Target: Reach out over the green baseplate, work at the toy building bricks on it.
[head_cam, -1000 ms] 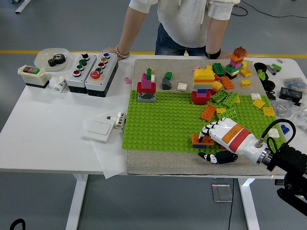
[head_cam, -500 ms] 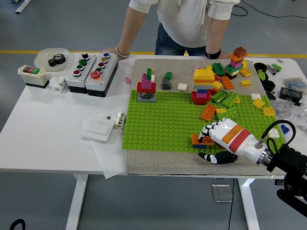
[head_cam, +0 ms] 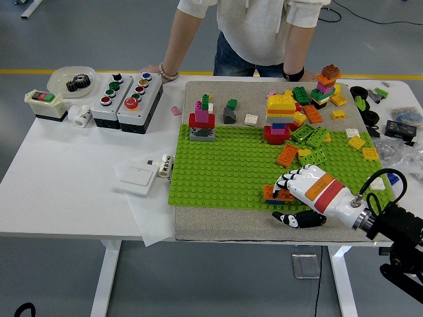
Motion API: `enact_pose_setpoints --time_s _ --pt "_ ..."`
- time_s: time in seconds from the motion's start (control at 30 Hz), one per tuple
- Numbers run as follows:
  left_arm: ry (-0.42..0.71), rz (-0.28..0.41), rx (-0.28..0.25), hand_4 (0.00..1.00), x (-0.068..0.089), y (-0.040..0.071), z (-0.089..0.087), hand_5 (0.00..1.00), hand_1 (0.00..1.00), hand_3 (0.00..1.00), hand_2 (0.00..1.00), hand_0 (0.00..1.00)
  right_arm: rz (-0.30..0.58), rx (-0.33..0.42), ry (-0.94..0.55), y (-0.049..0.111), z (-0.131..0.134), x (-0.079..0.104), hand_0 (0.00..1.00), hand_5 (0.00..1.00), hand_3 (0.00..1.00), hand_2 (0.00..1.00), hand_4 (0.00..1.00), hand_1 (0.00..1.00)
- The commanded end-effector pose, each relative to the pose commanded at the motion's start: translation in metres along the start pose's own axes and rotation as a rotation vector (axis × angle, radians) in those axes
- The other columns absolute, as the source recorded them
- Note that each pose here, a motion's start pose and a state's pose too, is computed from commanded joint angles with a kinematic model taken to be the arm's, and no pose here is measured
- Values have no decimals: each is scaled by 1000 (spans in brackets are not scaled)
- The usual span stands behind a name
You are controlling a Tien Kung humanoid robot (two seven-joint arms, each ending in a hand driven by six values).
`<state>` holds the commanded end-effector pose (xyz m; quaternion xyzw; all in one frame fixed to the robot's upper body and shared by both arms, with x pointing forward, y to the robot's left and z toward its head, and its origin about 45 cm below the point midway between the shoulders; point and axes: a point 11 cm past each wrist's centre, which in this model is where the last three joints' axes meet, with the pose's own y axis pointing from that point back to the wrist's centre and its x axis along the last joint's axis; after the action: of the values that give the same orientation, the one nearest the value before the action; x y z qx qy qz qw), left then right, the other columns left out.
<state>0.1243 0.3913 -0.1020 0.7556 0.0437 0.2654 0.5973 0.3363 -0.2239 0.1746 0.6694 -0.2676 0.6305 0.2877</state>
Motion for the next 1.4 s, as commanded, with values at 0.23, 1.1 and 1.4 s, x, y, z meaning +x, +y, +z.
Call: enact_pose_setpoints --time_s 0.23,1.1,1.4 --pt "-1 1 -3 671 2 0 1 665 644 614 697 632 12 -1 0 0 -2 0 296 500 531 575 730 478" --pt "0 0 -9 671 3 0 2 665 644 616 695 632 20 6 -3 -4 -5 -1 290 458 532 567 712 470" --pt "-2 0 -9 671 3 0 2 665 644 614 695 632 18 7 -3 -6 -5 -1 291 455 532 569 711 470"
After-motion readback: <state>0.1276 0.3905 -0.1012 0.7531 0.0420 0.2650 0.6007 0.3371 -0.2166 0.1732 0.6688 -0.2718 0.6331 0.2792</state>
